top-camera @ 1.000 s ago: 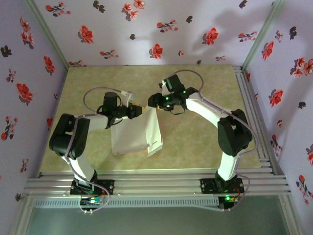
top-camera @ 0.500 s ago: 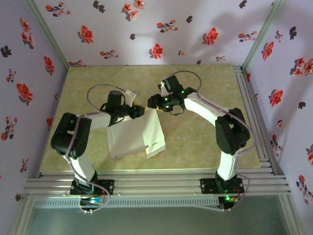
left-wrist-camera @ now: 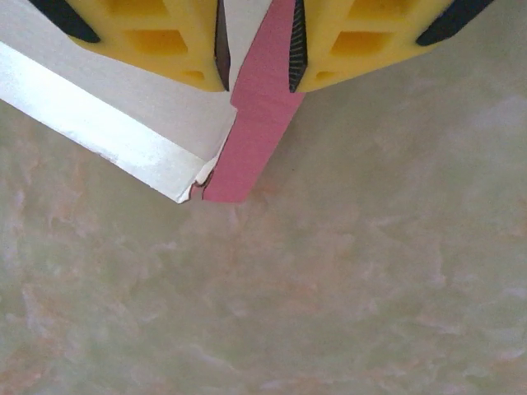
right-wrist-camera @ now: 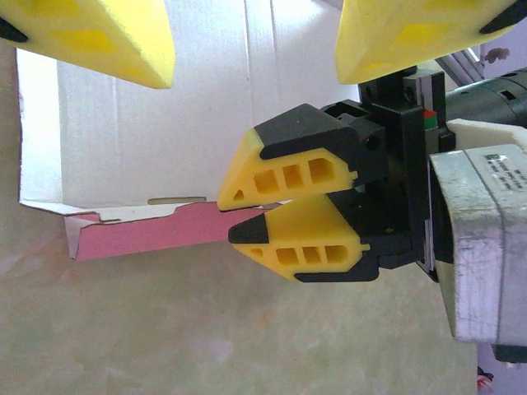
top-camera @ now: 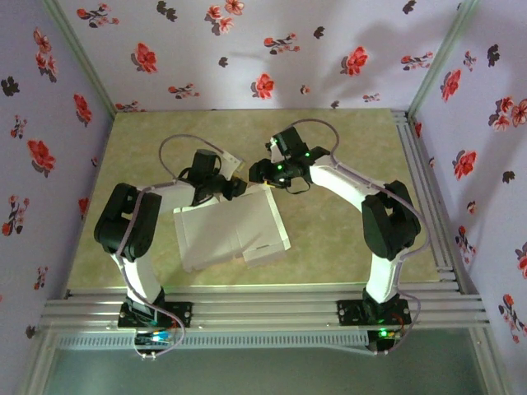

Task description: Fold the paper box

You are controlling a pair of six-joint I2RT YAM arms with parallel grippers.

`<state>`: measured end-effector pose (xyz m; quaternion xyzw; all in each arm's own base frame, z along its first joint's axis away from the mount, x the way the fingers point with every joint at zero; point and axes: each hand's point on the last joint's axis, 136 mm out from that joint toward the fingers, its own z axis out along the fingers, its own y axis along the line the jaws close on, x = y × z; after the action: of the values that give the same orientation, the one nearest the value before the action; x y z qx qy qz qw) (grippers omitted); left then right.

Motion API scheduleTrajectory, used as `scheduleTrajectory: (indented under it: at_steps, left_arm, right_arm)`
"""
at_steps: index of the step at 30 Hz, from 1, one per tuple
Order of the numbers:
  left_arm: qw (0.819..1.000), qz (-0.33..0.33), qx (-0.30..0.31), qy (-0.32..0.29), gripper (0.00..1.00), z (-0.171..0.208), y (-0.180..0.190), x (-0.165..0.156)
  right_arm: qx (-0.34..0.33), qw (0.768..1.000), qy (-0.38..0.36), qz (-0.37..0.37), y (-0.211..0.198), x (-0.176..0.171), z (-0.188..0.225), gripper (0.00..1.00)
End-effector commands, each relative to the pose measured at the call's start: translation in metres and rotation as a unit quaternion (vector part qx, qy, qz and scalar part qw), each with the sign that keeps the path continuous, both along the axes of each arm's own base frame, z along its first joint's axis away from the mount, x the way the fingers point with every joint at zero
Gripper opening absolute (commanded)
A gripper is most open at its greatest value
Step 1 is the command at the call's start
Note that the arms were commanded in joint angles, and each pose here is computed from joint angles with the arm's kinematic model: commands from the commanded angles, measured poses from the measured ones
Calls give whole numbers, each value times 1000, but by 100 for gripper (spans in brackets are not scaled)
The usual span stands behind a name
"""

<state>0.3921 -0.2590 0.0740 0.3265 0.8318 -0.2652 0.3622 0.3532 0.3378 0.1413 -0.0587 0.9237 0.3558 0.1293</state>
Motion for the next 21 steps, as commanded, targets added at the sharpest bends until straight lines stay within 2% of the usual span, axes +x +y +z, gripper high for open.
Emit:
scheduleTrajectory:
  at_steps: [1,3,5,9,17,21]
  left_arm:
    - [1000,-8,24,-12,23,-2,0,2]
    - [1000,-9,27,-11,17,-3,1,2]
    - [999,-13,32,-6,17,-5,1,1]
    - [997,-56,44,27,28,0,-4,-12]
    - [985,-95,96,110,36,4,-7,-22]
    - [976,-104,154,110,36,1,-7,-23]
  right_arm:
    - [-9,1000,-2,11,4,1,-6,55]
    - [-12,1000,-1,12,3,1,-8,55]
    - [-15,1000,-1,11,1,1,-9,54]
    - [-13,1000,0,13,-8,1,-10,55]
    - [-14,1000,-9,10,-45,-13,-17,55]
    - [-5,1000,-12,10,-56,-24,-24,54]
